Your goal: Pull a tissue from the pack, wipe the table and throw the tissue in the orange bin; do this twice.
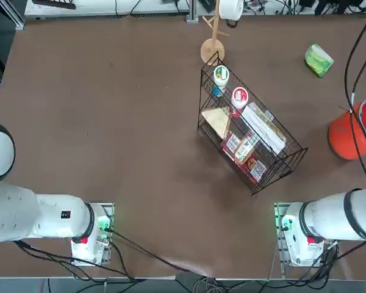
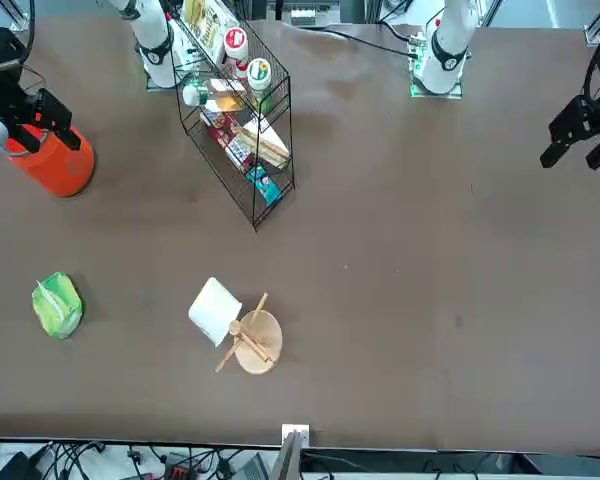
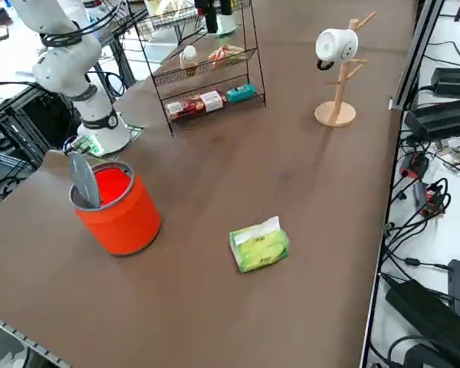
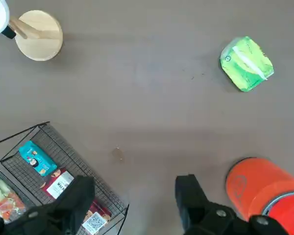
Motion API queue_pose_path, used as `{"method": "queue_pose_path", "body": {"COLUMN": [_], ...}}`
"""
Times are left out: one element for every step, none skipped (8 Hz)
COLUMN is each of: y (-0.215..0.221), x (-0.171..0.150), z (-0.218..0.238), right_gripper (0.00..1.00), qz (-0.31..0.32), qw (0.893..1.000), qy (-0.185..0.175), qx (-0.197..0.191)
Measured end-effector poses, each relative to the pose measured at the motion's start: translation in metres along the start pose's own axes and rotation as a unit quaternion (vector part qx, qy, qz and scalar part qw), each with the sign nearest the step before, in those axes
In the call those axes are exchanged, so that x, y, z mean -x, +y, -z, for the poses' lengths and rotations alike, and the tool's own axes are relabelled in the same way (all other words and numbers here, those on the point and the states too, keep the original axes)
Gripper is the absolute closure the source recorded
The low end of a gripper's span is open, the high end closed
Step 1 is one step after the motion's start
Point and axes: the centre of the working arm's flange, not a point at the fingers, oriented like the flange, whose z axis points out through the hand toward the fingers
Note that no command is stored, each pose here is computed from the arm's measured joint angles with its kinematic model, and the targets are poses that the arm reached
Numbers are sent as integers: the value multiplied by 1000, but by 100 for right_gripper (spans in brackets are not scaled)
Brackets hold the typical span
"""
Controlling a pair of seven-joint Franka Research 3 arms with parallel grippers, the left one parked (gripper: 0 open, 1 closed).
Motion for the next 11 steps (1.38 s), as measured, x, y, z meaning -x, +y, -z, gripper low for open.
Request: {"method": "queue_pose_path", "body": {"y": [0,3,7,12,19,36,65,98,122,137,150], "x": [-1,-3,-10,-23,-41,-60,-79,-92,-104,-115,-123], "z": [-2,-6,-15,-36,-63,-93,-123,-151,-180,-211,-241], "right_gripper": [0,0,0,0,0,0,0,0,0,0,0], "qz": [0,1,4,23,55,92,129,164,195,233,272], "qw": [1000,1000,999,997,994,989,985,980,974,965,955], "qy": [-1,-4,-10,-17,-27,-34,-36,-37,-37,-36,-36], "qx": [3,14,37,66,91,107,111,111,111,112,113]}}
